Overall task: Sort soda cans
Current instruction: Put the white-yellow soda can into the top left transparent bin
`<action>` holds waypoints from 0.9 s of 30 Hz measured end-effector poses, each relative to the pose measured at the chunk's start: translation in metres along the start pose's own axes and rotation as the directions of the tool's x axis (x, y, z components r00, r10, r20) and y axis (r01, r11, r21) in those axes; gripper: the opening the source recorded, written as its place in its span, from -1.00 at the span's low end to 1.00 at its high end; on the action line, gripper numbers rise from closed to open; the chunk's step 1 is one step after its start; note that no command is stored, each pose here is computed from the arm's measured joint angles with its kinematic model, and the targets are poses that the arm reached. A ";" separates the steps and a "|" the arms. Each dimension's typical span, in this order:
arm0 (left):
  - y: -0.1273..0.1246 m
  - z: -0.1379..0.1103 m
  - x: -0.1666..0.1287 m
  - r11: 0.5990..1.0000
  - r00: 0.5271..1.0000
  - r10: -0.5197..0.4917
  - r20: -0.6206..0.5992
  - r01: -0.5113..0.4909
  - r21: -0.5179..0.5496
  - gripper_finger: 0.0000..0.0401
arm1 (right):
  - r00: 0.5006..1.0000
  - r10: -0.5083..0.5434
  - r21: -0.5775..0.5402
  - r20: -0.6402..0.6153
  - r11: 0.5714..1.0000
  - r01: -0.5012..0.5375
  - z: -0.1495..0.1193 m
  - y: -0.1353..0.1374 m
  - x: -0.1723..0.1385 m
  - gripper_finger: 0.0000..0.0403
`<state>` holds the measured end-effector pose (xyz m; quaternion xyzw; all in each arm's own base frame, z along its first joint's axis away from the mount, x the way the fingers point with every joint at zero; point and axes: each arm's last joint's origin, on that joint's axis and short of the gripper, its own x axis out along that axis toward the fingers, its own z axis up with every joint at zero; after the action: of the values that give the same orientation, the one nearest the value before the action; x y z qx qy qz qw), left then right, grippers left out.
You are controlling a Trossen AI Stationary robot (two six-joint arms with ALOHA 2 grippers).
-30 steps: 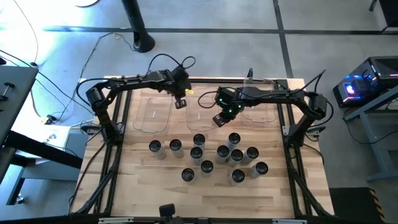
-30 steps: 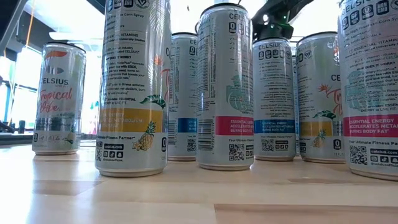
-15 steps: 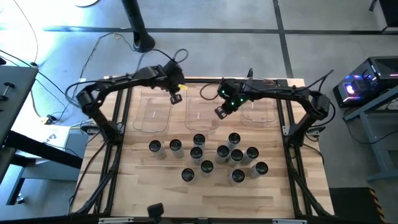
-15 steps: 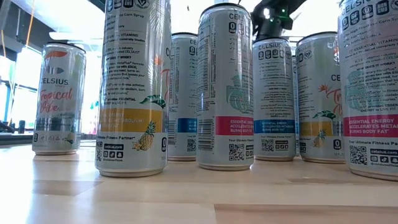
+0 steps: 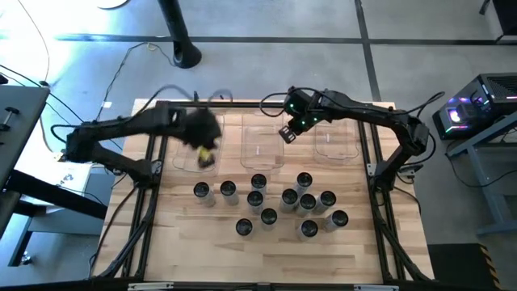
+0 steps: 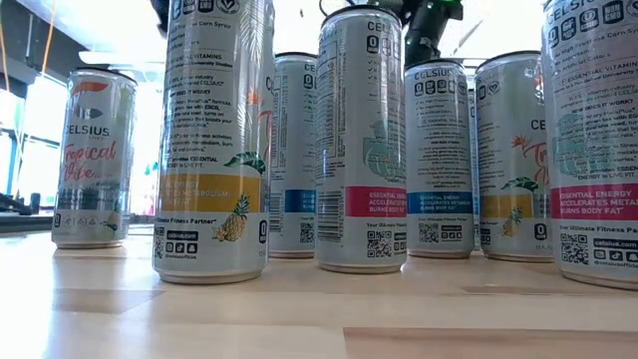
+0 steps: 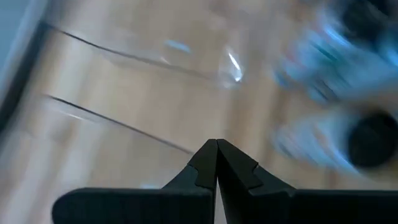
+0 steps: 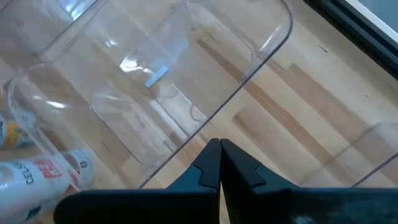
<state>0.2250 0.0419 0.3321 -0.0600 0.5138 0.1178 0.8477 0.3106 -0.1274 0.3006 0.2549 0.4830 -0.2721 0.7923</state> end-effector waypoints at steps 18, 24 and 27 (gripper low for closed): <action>-0.022 -0.053 -0.064 0.975 0.994 -0.096 0.053 0.105 -0.194 -0.67 | 0.906 0.397 -0.309 0.147 0.889 -0.339 0.018 0.021 -0.018 -1.00; -0.036 -0.060 -0.065 0.981 0.981 -0.194 -0.026 0.195 0.008 -0.11 | 0.801 0.550 -0.402 0.235 0.806 -0.435 0.012 0.046 -0.052 -1.00; -0.039 -0.061 -0.065 0.973 0.978 -0.205 -0.032 0.207 0.099 0.14 | 0.781 0.557 -0.395 0.283 0.809 -0.434 0.008 0.060 -0.060 -1.00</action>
<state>0.1542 -0.0187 0.3607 -0.0709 0.5193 0.0023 0.8516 0.3332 -0.0785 0.3665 0.1886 0.2681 -0.0168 0.9446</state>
